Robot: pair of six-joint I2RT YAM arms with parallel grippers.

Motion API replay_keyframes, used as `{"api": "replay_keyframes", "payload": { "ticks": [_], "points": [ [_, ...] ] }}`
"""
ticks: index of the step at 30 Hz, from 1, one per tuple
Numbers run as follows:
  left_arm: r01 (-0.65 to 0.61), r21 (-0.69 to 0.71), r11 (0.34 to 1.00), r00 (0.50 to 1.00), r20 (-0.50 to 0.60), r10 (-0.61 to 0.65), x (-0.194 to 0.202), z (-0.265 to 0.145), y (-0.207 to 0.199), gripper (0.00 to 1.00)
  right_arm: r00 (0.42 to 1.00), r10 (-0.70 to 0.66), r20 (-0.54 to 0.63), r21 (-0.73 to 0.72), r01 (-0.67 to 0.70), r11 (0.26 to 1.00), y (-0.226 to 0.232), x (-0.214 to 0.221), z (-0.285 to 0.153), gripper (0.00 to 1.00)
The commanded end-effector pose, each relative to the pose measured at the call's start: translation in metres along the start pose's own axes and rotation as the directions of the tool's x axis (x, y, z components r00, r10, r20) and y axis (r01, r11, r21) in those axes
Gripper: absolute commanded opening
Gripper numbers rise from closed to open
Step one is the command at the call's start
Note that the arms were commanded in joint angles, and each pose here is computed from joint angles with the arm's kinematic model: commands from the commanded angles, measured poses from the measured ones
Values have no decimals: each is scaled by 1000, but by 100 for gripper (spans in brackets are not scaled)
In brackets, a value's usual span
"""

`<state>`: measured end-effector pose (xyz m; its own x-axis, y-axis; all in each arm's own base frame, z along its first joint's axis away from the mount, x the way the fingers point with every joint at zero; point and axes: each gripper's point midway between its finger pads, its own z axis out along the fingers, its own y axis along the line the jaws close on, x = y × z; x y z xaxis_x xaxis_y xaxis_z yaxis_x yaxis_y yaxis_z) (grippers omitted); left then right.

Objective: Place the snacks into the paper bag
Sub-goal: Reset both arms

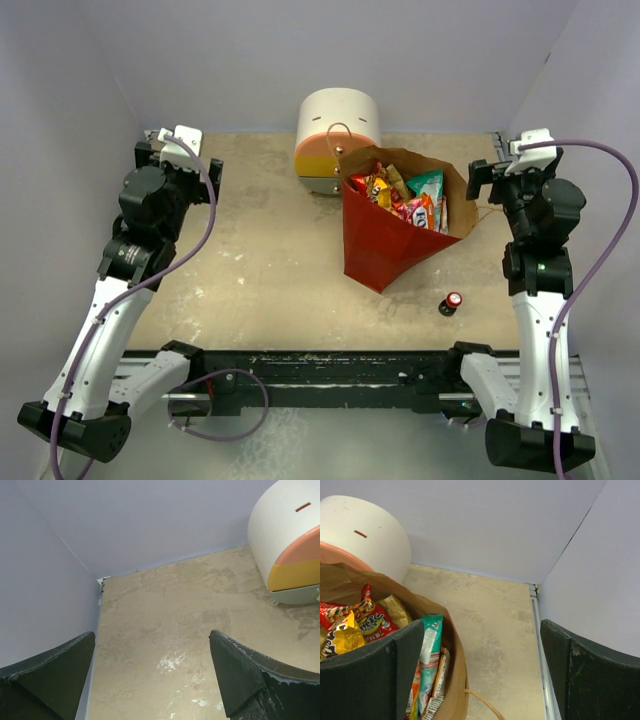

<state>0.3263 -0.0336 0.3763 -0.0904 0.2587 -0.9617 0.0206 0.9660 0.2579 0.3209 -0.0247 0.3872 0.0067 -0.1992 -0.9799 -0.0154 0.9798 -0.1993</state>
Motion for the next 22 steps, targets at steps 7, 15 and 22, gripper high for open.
{"api": "replay_keyframes", "payload": {
  "ticks": [7,15,22],
  "points": [
    [42,20,999,998,36,-43,-12,-3,-1,99,999,-23,34,-7,23,1000,-1,-8,2,100],
    [42,26,999,999,31,-43,-11,-1,-3,99,999,-22,25,-19,23,1000,1,-6,1,100],
    [39,30,999,999,28,-40,-11,0,-4,99,1000,-21,23,-14,21,1000,0,-5,2,100]
  ]
}}
